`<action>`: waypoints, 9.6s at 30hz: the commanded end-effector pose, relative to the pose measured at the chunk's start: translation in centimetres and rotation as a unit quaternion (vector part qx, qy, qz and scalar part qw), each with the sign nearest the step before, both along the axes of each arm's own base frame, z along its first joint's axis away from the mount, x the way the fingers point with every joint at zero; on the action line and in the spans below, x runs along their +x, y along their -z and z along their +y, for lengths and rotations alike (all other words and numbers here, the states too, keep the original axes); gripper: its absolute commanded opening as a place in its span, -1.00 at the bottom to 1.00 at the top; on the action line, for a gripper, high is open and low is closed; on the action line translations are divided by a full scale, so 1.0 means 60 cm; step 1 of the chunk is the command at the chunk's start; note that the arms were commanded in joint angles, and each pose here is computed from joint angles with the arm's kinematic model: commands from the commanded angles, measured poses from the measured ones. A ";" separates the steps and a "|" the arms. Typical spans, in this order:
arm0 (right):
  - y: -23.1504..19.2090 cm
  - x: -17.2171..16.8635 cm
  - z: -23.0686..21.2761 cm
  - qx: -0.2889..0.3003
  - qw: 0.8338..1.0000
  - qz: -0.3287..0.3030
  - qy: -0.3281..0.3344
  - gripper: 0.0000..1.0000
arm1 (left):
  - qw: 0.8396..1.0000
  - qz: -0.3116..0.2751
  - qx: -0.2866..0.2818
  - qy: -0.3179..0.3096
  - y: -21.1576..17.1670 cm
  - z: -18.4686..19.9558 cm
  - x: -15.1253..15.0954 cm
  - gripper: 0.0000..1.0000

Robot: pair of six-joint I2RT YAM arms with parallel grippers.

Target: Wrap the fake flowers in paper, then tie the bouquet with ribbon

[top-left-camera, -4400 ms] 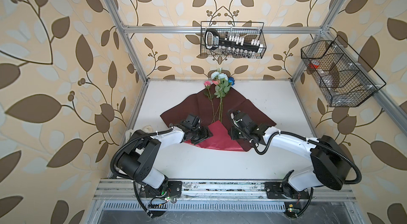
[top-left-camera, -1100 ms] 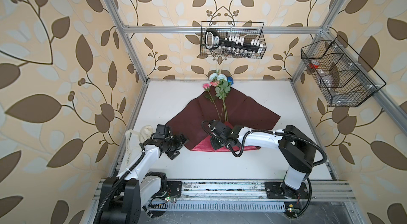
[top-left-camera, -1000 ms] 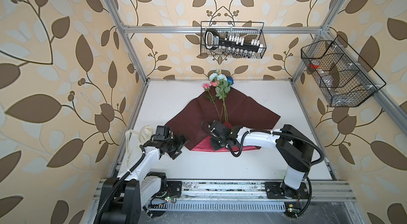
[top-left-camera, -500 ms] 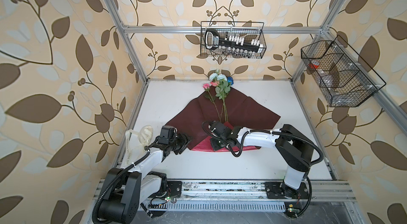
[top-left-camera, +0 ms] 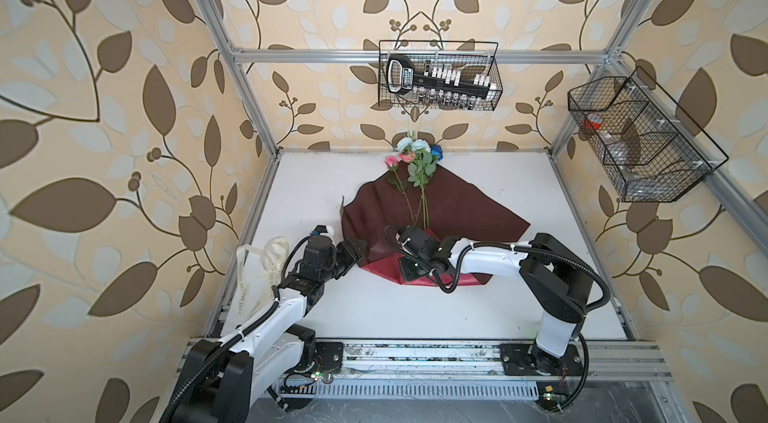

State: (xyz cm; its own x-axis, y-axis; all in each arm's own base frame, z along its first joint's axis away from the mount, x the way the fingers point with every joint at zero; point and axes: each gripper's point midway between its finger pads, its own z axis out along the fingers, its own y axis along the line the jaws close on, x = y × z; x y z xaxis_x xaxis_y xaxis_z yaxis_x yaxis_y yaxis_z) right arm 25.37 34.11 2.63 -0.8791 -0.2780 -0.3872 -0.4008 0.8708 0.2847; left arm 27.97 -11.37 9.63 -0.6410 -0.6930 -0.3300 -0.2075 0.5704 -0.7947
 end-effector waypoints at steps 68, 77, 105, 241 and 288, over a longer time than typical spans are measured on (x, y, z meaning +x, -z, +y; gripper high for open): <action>-0.090 0.353 0.056 0.104 0.989 -0.093 0.047 -0.76 | 0.994 -0.047 0.093 0.025 -0.071 0.005 0.049 -1.00; -0.155 0.188 -0.061 0.098 0.987 -0.100 0.083 -0.73 | 0.993 -0.057 0.101 0.032 -0.087 0.002 0.054 -1.00; 0.025 -0.045 -0.035 0.077 0.995 0.037 0.058 -0.95 | 0.986 -0.075 0.088 0.121 -0.135 -0.141 0.085 -1.00; -0.029 0.027 -0.147 0.021 0.983 -0.044 0.177 -0.47 | 0.943 0.156 0.046 0.289 0.100 -0.281 -0.035 -0.28; -0.013 -0.080 -0.172 0.120 0.970 0.070 0.199 -0.68 | 0.928 0.200 0.076 0.305 0.143 -0.264 -0.104 -0.43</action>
